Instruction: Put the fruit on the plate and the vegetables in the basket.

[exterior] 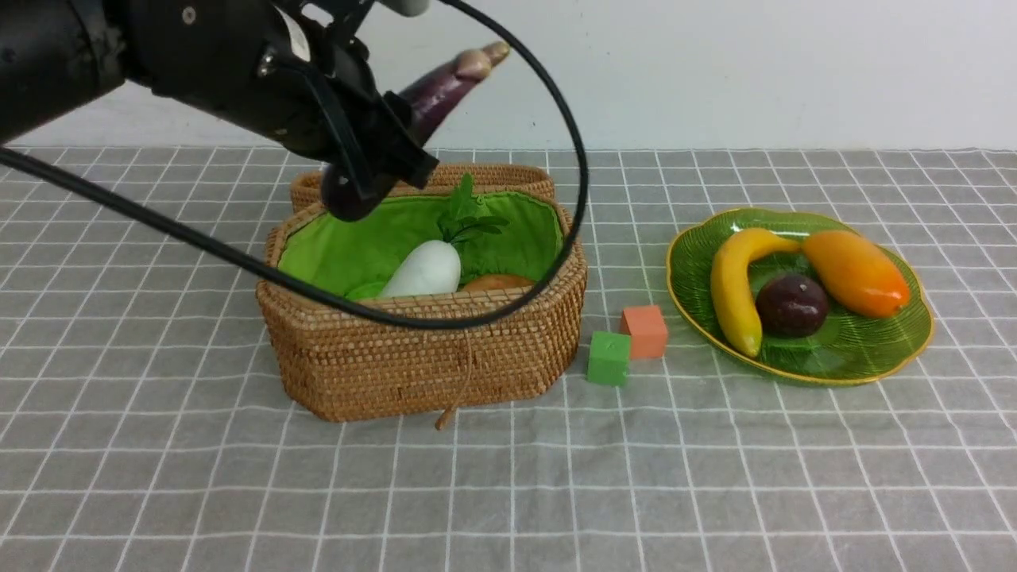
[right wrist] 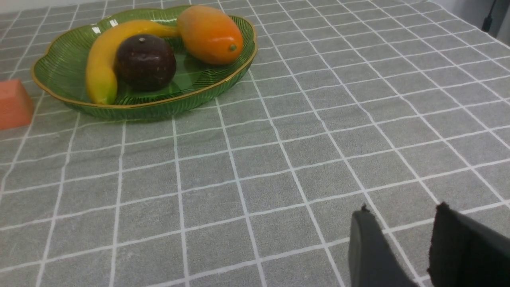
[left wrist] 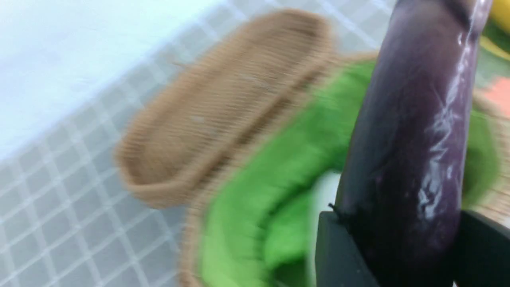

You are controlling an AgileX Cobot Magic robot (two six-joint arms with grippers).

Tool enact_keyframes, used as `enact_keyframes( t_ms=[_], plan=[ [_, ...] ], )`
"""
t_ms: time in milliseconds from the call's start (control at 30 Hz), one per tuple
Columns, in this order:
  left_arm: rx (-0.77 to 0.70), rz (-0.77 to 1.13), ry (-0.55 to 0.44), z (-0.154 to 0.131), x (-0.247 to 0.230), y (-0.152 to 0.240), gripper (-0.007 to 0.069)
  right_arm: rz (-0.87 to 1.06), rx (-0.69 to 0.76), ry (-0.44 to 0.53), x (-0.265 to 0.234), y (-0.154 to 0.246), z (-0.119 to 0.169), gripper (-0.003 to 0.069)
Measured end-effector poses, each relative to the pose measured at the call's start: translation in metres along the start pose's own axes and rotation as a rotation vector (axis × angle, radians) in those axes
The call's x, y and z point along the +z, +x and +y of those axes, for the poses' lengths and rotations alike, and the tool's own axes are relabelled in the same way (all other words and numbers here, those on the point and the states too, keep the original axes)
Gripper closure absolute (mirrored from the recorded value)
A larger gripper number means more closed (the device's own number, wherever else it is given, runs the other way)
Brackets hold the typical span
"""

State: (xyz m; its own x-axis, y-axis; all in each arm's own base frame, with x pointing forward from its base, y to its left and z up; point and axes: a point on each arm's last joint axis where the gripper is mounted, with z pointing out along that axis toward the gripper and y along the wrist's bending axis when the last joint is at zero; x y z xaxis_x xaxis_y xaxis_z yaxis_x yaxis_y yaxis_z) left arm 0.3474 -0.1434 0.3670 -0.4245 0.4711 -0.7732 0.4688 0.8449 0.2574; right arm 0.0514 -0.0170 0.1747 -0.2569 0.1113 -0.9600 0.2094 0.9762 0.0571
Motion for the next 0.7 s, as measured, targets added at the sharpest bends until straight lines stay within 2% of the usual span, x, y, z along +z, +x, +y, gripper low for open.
enact_keyframes(
  t_ms=[200,267,300,333,400,433,500,567,700],
  plan=[
    [-0.059,0.113,-0.015,0.009,0.055,0.028,0.0251,0.000,0.000,0.000,0.000,0.000,0.000,0.0420],
    [-0.056,0.161,-0.003,0.006,0.068,0.037,0.0175,0.000,0.000,0.000,0.000,0.000,0.000,0.0420],
    [-0.054,0.184,0.002,0.005,0.072,0.041,0.0097,0.000,0.000,0.000,0.000,0.000,0.000,0.0420],
    [-0.055,0.186,0.003,0.005,0.072,0.041,0.0088,0.000,0.000,0.000,0.000,0.000,0.000,0.0420],
    [-0.057,0.193,0.002,0.006,0.066,0.040,-0.0010,0.000,0.000,0.000,0.000,0.000,0.000,0.0419],
    [-0.058,0.196,0.000,0.007,0.060,0.038,-0.0025,0.000,0.000,0.000,0.000,0.000,0.000,0.0419],
    [-0.066,0.202,0.000,0.008,0.047,0.035,-0.0034,0.000,0.000,0.000,0.000,0.000,0.000,0.0419],
    [-0.111,0.197,0.015,0.011,0.002,0.024,-0.0014,0.000,0.000,0.000,0.000,0.000,0.000,0.0419],
    [-0.183,0.128,0.058,0.013,-0.098,0.013,0.0109,0.000,0.000,0.000,0.000,0.000,0.000,0.0419]
  ],
)
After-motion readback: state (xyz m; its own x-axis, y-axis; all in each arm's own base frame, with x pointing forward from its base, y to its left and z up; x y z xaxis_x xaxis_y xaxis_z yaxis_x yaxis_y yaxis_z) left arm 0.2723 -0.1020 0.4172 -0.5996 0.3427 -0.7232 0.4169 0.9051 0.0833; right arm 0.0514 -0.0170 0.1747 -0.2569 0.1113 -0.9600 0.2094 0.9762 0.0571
